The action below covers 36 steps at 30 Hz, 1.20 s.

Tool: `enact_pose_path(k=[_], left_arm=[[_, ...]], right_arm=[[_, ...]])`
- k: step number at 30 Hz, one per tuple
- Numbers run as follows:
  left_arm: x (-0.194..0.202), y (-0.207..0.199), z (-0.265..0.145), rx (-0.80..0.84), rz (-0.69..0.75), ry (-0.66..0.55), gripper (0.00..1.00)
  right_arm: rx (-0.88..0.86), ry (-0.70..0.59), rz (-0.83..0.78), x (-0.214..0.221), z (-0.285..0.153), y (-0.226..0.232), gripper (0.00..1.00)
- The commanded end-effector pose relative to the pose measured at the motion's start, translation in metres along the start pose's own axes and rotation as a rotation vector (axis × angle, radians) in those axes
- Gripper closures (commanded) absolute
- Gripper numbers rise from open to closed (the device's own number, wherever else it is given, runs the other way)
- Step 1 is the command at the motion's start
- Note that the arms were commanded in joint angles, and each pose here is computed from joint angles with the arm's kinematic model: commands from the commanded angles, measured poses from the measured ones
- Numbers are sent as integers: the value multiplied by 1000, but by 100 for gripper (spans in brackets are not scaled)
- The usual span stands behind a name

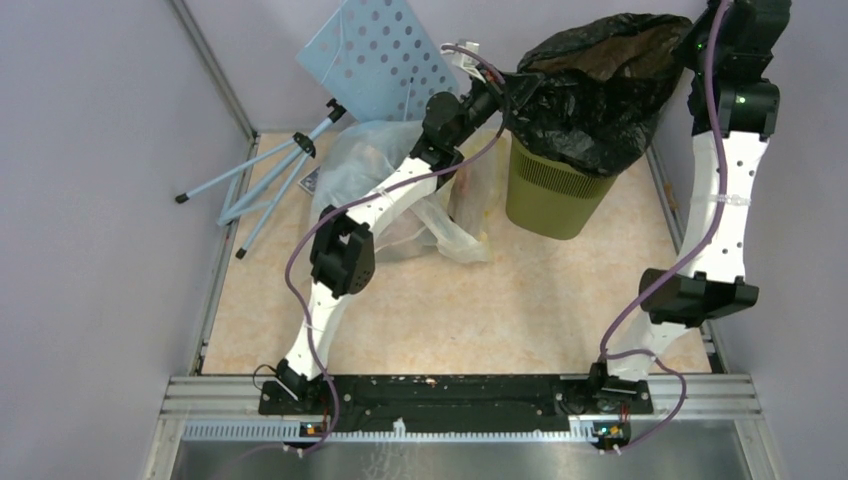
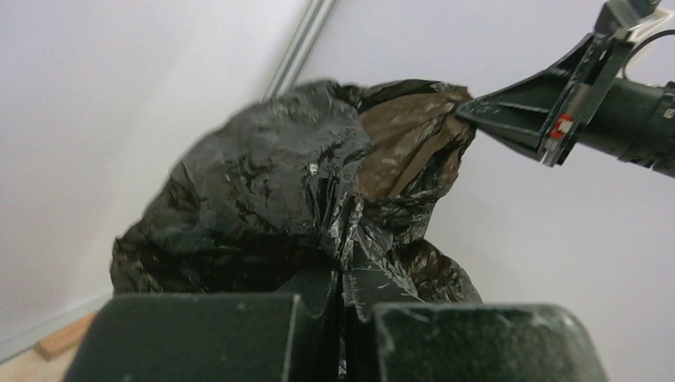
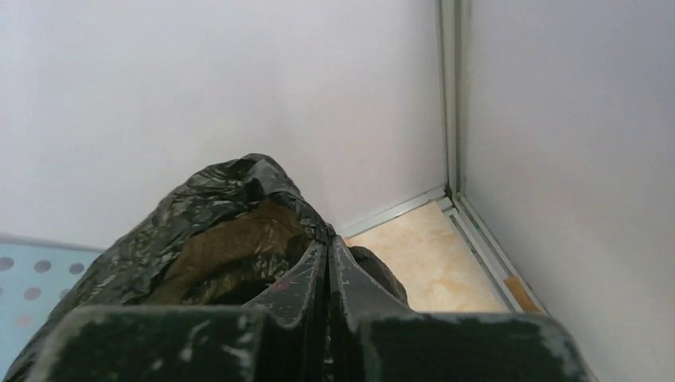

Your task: Put the trash bags into the trash bin

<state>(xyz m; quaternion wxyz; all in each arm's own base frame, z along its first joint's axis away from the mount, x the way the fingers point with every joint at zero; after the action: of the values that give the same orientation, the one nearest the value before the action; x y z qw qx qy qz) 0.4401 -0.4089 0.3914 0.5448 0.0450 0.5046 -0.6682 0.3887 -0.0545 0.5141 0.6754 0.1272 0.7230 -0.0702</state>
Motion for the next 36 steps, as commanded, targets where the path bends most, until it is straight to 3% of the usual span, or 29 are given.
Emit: enact_pose_path(k=[1,3,4,12,19,24,36], left_arm=[[-42,-76,-5,129,2,-5,100],[-42,-80,-8,127,-12,20,100],[-42,-83,-10,129,-20,29,100],[-44,-94,-15,128,-76,53,100],[-40,-93,-17,123,-121,79,100],[-42,-95,-16,122,-117,76,100],[-42,-95,-16,120,-118,72,100]], right_arm=[[96,-49,5,-14,-30,-21,92],[123,-18,-19,-10,-38,-27,62],[121,2,-30,-7,-43,-28,53],[-161,61,-33,13,-110,-9,21],[-551,121,-32,49,-160,32,20],[-693,170,-60,81,-181,68,20],[-502,305,-196,136,-136,98,33]])
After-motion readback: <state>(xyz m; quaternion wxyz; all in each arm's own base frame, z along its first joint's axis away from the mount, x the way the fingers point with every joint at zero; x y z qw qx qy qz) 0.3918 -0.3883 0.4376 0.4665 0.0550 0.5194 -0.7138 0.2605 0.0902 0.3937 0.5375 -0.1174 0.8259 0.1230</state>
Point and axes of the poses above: each gripper's point midway between its finger pads, its own z axis out along the fingers, its own y axis along the line the jaws close on, x = y × z, the point moved 8 cm from there along -z, back along the fingers, and after that the axes turned 12 degrees about -z, right-handed, at the moved point
